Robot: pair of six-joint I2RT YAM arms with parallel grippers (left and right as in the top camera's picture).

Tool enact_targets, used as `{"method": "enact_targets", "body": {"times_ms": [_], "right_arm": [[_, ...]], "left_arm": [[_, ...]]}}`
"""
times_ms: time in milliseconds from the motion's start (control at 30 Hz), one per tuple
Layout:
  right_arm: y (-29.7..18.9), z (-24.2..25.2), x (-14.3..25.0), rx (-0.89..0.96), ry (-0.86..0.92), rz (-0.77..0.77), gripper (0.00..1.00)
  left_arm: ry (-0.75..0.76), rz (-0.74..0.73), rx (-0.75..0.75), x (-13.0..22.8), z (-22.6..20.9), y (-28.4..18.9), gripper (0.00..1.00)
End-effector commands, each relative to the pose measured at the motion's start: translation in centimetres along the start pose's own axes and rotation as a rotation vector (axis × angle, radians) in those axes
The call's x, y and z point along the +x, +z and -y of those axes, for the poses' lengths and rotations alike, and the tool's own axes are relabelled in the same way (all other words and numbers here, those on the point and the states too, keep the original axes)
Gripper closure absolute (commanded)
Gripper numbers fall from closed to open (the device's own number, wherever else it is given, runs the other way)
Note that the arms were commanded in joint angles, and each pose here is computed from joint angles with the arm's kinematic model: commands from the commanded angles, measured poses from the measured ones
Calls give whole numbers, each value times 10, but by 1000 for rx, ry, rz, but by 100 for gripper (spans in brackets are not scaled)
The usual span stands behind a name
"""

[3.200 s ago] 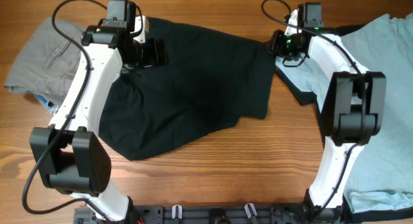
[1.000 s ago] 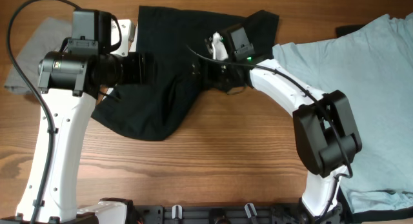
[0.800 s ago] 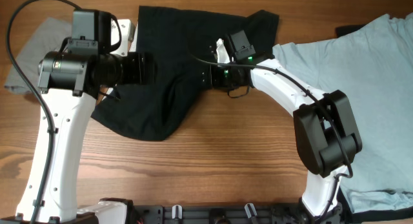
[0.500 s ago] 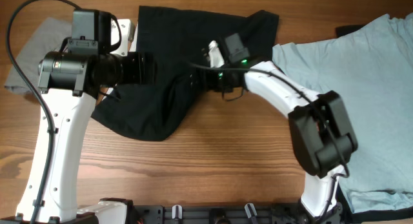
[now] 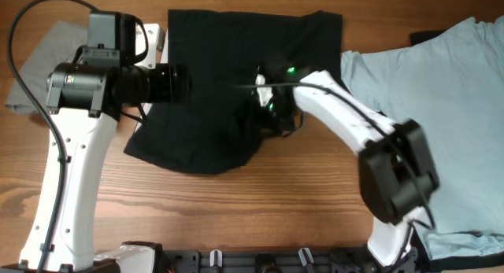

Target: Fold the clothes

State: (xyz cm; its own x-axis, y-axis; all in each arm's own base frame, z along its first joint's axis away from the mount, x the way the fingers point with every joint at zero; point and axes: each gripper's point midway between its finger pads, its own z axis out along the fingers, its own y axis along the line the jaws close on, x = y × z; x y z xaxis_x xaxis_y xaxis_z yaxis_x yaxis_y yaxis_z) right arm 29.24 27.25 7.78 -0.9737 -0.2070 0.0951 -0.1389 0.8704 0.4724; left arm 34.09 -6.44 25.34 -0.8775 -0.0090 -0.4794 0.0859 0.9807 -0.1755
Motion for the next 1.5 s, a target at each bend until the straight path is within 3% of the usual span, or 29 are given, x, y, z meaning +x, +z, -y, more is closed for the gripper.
{"method": "enact_targets", "body": {"times_ms": [0, 133, 167, 200, 233, 300, 333, 433, 600, 767, 900, 967, 1033, 1133, 1200, 1267, 1300, 1333, 1367, 1400, 1467], "right_arm": [[-46, -46, -25, -94, -168, 191, 96], [-40, -59, -62, -137, -207, 316, 94], [-35, -60, -73, -143, -199, 346, 86], [-27, -61, -87, -159, -210, 377, 50], [-21, -61, -95, -167, -212, 392, 27], [-9, -60, -109, -176, -228, 417, 4], [-3, -56, -115, -172, -237, 421, 1], [1, -31, -119, -97, -242, 416, 1], [-9, 36, -104, 11, -83, 311, 0], [-26, 44, -98, -143, -101, 263, 0], [-34, 23, -92, -275, -149, 241, 9], [-30, 14, -86, -301, -106, 211, 61], [-28, -9, -75, -372, -140, 170, 82], [-20, -44, -80, -415, -219, 205, 90], [-16, -63, -102, -373, -289, 327, 85], [-12, -71, -124, -281, -311, 453, 51], [-8, -75, -135, -224, -330, 524, 40], [-4, -79, -143, -180, -344, 574, 22], [3, -81, -146, -155, -351, 594, 12], [11, -84, -146, -145, -360, 596, 5], [31, -84, -142, -131, -384, 564, 1]], "left_arm": [[20, 23, -7, -1, 0, -7, 0], [20, 26, -6, -2, 0, -7, 0], [20, 25, -7, -2, 0, -7, 0], [20, 25, -6, -2, 0, -7, 0], [20, 25, -6, -2, 0, -7, 0], [20, 25, -6, -2, 0, -7, 0], [20, 25, -6, -2, 0, -7, 0], [20, 25, -6, -2, 0, -7, 0], [20, 25, -7, -2, 0, -7, 0], [20, 26, -7, -2, 0, -7, 0], [20, 26, -7, -2, 0, -7, 0], [20, 26, -7, -2, 0, -7, 0], [20, 25, -7, -2, 0, -7, 0], [20, 26, -6, -2, 0, -7, 0], [20, 26, -6, -2, 0, -7, 0], [20, 26, -6, -2, 0, -7, 0], [20, 26, -6, -2, 0, -7, 0], [20, 26, -6, -2, 0, -7, 0], [20, 25, -6, -2, 0, -7, 0], [20, 25, -7, -2, 0, -7, 0], [20, 25, -6, -2, 0, -7, 0]]}}
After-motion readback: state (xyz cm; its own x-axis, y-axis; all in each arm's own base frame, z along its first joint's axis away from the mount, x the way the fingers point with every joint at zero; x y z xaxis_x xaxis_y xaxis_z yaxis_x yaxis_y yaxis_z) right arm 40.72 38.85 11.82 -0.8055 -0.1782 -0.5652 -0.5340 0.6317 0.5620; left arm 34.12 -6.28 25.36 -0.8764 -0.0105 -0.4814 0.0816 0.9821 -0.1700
